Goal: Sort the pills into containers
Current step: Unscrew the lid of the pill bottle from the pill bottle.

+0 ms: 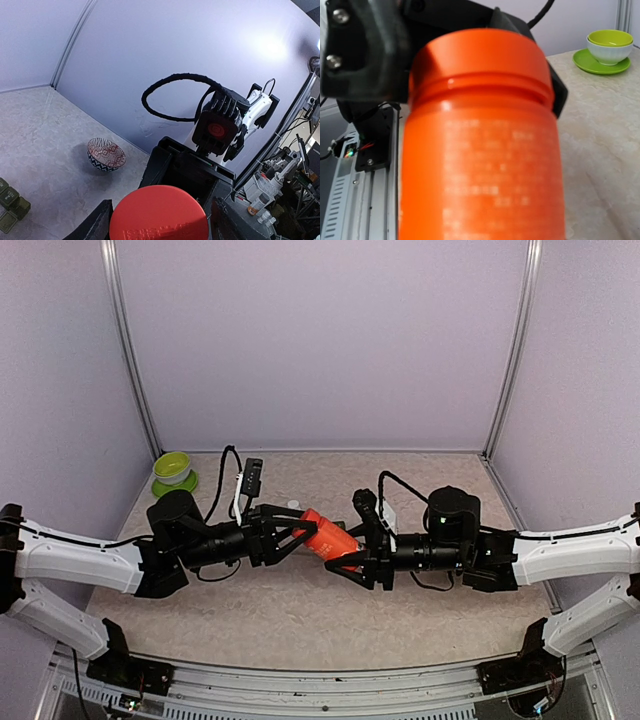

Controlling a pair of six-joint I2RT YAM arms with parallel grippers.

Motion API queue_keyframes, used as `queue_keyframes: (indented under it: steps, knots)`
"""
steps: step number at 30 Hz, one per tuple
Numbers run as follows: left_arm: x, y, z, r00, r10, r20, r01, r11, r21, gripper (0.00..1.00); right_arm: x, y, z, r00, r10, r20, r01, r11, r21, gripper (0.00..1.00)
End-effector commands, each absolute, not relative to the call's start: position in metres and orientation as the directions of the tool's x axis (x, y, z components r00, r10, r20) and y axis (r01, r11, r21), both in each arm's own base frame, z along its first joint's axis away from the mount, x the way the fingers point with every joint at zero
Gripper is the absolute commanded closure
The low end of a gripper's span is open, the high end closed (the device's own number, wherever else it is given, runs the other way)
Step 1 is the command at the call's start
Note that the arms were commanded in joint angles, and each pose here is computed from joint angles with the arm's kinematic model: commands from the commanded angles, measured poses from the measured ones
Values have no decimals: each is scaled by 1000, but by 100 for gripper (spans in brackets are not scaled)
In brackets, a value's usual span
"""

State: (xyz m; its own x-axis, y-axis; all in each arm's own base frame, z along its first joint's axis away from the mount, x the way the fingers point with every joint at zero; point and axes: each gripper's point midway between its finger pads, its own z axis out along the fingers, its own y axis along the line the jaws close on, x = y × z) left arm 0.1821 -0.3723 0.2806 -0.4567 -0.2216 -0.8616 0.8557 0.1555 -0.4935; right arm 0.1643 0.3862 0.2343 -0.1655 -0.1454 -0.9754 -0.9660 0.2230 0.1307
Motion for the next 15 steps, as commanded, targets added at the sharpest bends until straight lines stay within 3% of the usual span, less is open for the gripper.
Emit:
queue_keyframes:
  steps: [1,6,15]
  knots:
    - [179,-369,292,-437,-254,-863,870,126,-477,40,167,382,247,-140,-107,-984,-967,228,112,71]
    - [179,-368,292,-442,-253,-861,869,119,-481,58,166,382,249,-128,-106,-986,-969,225,102,71]
    - [191,-367,288,-536,-255,-805,802,143,-579,57,169,377,234,-62,-152,-986,-969,245,23,71]
